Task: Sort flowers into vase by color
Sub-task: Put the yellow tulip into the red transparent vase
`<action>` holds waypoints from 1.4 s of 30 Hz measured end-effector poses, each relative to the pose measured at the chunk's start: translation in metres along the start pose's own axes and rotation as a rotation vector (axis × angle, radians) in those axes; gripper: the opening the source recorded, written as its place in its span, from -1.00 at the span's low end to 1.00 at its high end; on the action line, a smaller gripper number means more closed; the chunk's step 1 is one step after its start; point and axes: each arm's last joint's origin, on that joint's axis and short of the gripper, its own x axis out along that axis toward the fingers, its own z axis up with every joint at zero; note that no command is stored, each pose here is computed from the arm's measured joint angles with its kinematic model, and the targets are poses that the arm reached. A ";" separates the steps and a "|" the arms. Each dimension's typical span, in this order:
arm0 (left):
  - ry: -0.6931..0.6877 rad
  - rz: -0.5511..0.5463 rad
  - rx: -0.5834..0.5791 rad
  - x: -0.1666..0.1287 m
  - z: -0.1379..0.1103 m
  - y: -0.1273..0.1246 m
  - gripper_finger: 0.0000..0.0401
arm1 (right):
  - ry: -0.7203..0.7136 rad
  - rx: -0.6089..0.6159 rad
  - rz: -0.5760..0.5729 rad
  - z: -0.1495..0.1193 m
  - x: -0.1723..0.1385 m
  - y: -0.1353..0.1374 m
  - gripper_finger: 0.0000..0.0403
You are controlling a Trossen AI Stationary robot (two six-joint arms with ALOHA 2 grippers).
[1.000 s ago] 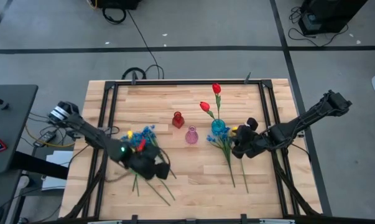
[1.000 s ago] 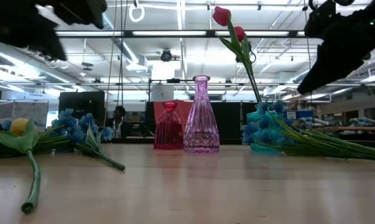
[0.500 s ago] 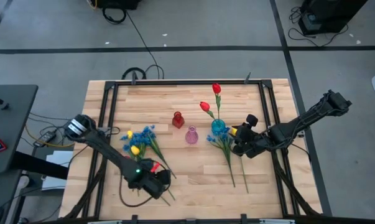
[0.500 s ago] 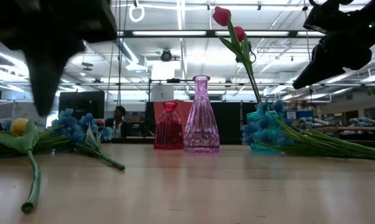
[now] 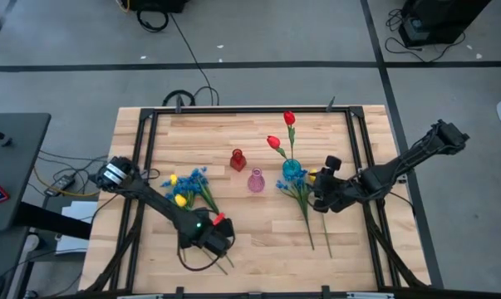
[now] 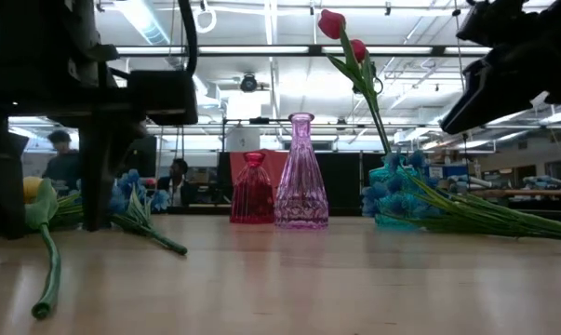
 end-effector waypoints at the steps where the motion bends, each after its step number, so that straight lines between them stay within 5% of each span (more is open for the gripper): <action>1: -0.008 0.007 -0.005 0.000 0.002 0.000 0.03 | -0.005 -0.010 0.009 0.000 -0.001 0.001 -0.14; 19: -0.073 0.160 0.000 0.007 0.015 0.014 -0.43 | -0.049 -0.089 0.108 -0.006 -0.017 0.019 -0.14; 29: -0.103 0.141 0.007 0.011 0.018 0.017 -0.80 | -0.057 -0.101 0.119 -0.007 -0.019 0.021 -0.14; 35: -0.227 0.128 0.089 0.007 0.024 0.017 -0.92 | -0.050 -0.112 0.112 -0.008 -0.019 0.020 -0.14; 42: -0.299 0.031 0.274 -0.036 0.028 0.008 -0.81 | -0.039 -0.132 0.087 -0.007 -0.016 0.016 -0.14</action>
